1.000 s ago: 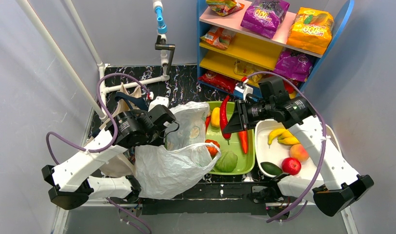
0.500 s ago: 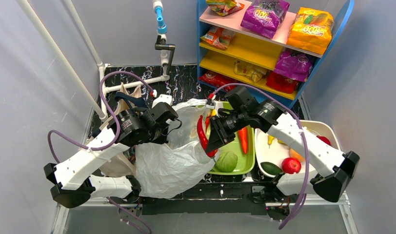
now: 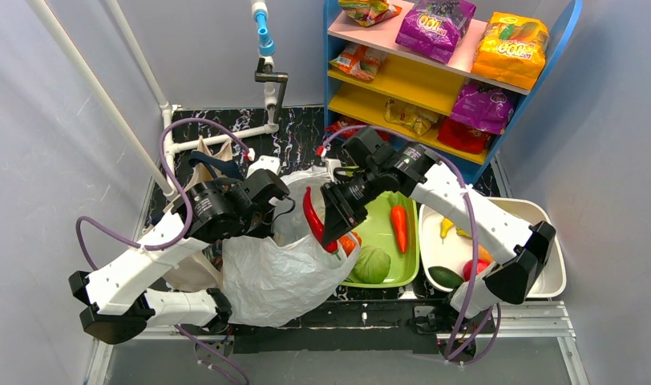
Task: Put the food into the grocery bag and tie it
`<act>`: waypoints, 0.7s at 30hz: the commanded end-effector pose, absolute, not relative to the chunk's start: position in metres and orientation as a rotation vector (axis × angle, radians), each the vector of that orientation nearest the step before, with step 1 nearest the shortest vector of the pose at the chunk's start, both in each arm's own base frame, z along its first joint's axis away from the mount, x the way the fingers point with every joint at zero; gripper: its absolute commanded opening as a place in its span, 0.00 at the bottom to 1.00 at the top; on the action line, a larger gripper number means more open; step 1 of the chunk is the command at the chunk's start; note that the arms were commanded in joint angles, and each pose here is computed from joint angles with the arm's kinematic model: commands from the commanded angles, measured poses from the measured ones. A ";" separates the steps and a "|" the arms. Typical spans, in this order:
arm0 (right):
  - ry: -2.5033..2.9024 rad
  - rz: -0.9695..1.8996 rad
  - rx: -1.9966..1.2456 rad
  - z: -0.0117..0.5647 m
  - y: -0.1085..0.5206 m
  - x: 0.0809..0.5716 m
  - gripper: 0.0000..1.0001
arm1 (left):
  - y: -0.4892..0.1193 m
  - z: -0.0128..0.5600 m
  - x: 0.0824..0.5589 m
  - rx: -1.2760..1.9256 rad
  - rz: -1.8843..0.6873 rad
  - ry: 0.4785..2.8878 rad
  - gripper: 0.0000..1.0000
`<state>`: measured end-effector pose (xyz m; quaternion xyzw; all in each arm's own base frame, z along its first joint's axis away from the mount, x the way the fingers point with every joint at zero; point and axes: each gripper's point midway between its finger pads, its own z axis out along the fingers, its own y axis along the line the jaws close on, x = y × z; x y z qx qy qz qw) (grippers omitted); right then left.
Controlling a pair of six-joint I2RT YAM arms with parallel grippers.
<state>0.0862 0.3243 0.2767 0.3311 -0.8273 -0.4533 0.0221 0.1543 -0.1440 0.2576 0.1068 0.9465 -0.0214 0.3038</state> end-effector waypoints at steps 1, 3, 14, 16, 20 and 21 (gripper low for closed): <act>-2.586 -1.429 1.054 0.303 0.333 0.096 0.01 | -0.132 0.260 0.149 0.304 -0.029 2.500 0.00; -2.604 -1.384 1.039 0.298 0.337 0.103 0.01 | -0.132 0.259 0.149 0.309 -0.025 2.501 0.00; -2.751 -1.194 1.013 0.268 0.355 0.140 0.01 | -0.134 0.259 0.149 0.348 -0.030 2.501 0.00; -2.743 -1.159 1.012 0.258 0.352 0.139 0.01 | -0.133 0.260 0.149 0.349 -0.028 2.499 0.00; -2.712 -1.105 1.038 0.249 0.338 0.126 0.01 | -0.132 0.262 0.150 0.338 -0.023 2.495 0.00; -2.701 -1.098 1.054 0.248 0.333 0.120 0.01 | -0.132 0.262 0.150 0.339 -0.020 2.496 0.00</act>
